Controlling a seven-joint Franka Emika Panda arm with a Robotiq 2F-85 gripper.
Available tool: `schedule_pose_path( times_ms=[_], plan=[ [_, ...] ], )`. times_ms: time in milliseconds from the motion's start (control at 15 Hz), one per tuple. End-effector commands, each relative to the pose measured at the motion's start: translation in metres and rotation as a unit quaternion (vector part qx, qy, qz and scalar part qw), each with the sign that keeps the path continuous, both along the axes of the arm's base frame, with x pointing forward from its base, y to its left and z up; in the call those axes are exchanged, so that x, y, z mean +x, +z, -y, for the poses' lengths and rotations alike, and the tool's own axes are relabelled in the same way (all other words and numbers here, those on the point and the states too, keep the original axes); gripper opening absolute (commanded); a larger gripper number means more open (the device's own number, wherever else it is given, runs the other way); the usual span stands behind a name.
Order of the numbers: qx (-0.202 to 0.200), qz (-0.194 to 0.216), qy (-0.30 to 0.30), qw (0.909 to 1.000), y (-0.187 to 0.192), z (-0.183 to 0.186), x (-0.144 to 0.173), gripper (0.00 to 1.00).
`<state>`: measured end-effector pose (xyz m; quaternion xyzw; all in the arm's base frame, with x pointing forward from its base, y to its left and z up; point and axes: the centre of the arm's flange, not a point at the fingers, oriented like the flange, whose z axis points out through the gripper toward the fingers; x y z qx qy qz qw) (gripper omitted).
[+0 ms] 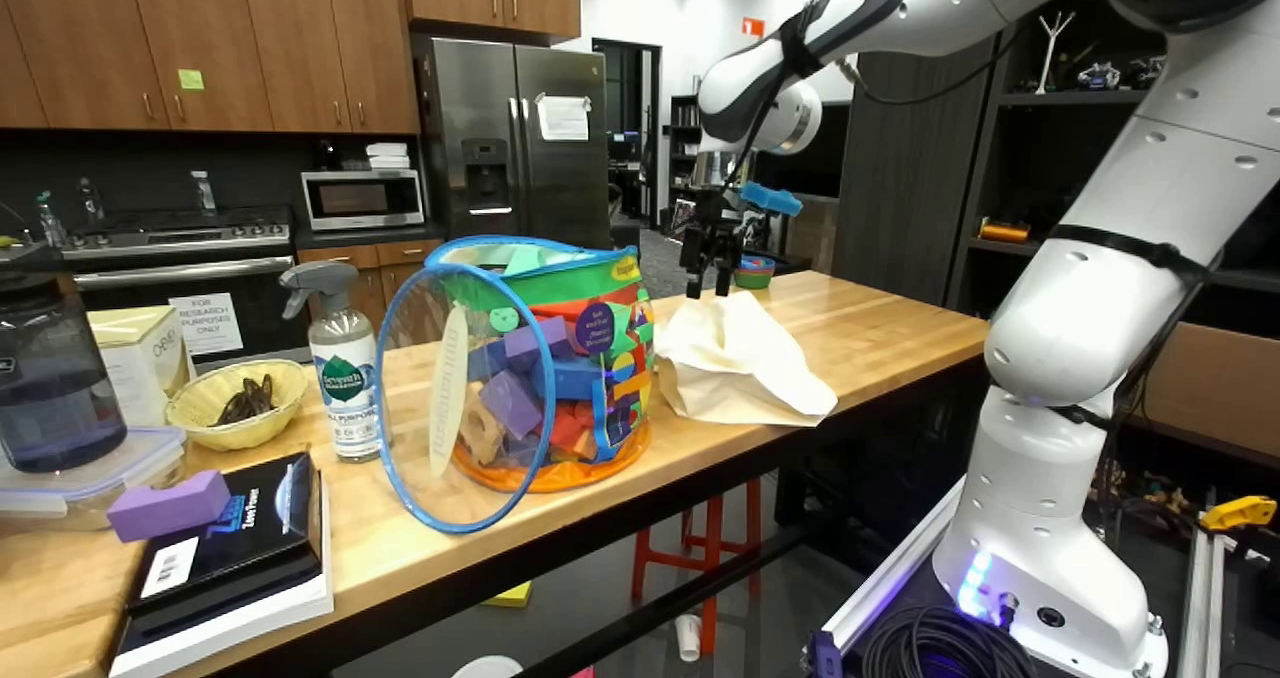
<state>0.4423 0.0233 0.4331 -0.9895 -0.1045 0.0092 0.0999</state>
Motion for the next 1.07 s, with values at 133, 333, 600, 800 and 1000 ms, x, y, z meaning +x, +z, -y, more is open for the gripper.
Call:
schedule_pose_path(
  times_ms=[133, 333, 600, 800, 1000],
  plan=[
    [-0.047, 0.021, 0.004, 0.9986, -0.018, -0.006, -0.010, 1.00],
    [-0.067, 0.024, 0.005, 0.9975, -0.028, -0.005, -0.012, 1.00],
    [-0.078, 0.028, 0.002, 0.9966, -0.039, -0.005, -0.014, 1.00],
    [-0.077, 0.034, 0.001, 0.9965, -0.044, -0.006, -0.014, 1.00],
    [-0.079, 0.040, 0.007, 0.9961, -0.048, -0.010, -0.013, 1.00]
  ],
)
